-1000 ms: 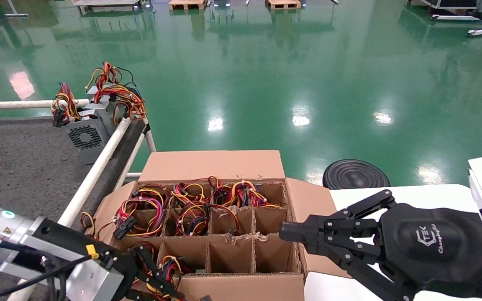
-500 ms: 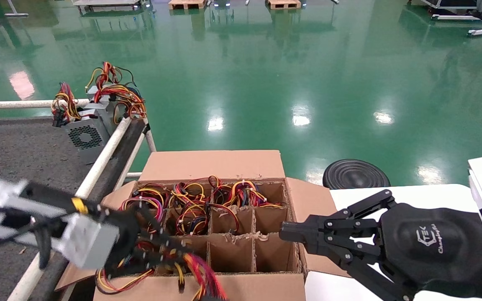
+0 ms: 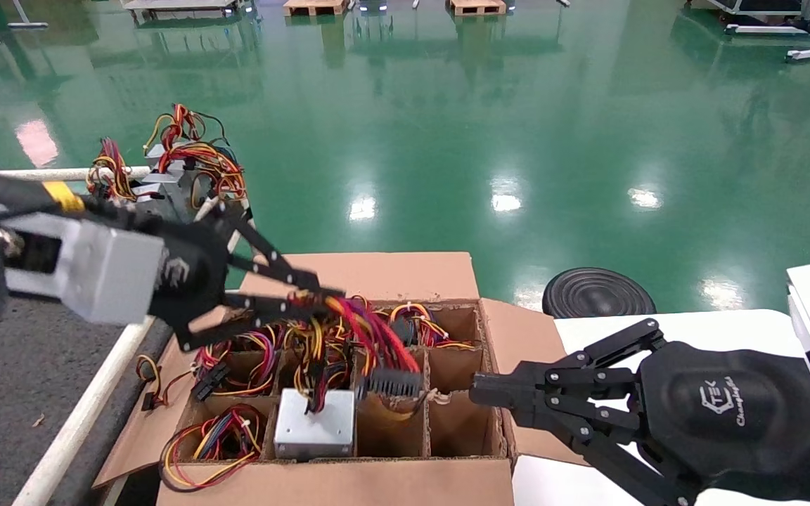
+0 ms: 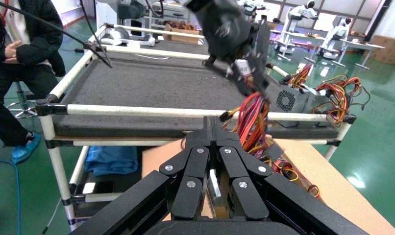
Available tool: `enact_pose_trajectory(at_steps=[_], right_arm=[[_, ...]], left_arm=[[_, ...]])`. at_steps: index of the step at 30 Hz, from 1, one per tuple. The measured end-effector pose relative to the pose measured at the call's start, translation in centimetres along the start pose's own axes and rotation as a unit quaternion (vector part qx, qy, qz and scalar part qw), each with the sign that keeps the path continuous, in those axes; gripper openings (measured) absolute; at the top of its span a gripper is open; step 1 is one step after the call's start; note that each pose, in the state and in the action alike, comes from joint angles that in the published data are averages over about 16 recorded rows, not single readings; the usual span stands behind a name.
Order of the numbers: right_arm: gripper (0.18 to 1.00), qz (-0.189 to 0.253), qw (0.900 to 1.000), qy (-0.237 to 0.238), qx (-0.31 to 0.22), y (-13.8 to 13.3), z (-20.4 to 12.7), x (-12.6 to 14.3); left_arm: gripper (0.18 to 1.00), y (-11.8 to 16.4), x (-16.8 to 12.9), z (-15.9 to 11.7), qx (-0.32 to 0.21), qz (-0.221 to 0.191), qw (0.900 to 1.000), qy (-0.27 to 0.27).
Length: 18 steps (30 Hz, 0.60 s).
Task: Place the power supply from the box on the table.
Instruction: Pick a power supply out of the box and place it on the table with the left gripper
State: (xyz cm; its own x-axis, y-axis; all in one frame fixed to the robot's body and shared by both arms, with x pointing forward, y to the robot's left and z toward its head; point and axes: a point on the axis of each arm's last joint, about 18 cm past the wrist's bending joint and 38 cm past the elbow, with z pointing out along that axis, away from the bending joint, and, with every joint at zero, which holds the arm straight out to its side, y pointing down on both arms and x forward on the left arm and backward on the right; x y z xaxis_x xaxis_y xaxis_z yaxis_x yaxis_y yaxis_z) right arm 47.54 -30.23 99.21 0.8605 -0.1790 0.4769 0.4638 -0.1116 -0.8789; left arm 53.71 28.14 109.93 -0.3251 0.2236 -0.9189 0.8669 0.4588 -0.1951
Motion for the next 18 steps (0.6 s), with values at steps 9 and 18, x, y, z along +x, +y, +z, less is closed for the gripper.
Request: enact_pose_trajectory(at_steps=[9,18], right_arm=[[0.194,0.000,1.000,0.000,0.000,0.0,0.0,0.0],[0.194,0.000,1.000,0.000,0.000,0.0,0.0,0.0]], left_arm=[[0.212,-2.1,-3.4,-2.0,-0.018,0.047,0.9979,-0.039],[0.212,-3.4,-6.4,-4.6,-0.053,0.081,0.9914,-0.088]])
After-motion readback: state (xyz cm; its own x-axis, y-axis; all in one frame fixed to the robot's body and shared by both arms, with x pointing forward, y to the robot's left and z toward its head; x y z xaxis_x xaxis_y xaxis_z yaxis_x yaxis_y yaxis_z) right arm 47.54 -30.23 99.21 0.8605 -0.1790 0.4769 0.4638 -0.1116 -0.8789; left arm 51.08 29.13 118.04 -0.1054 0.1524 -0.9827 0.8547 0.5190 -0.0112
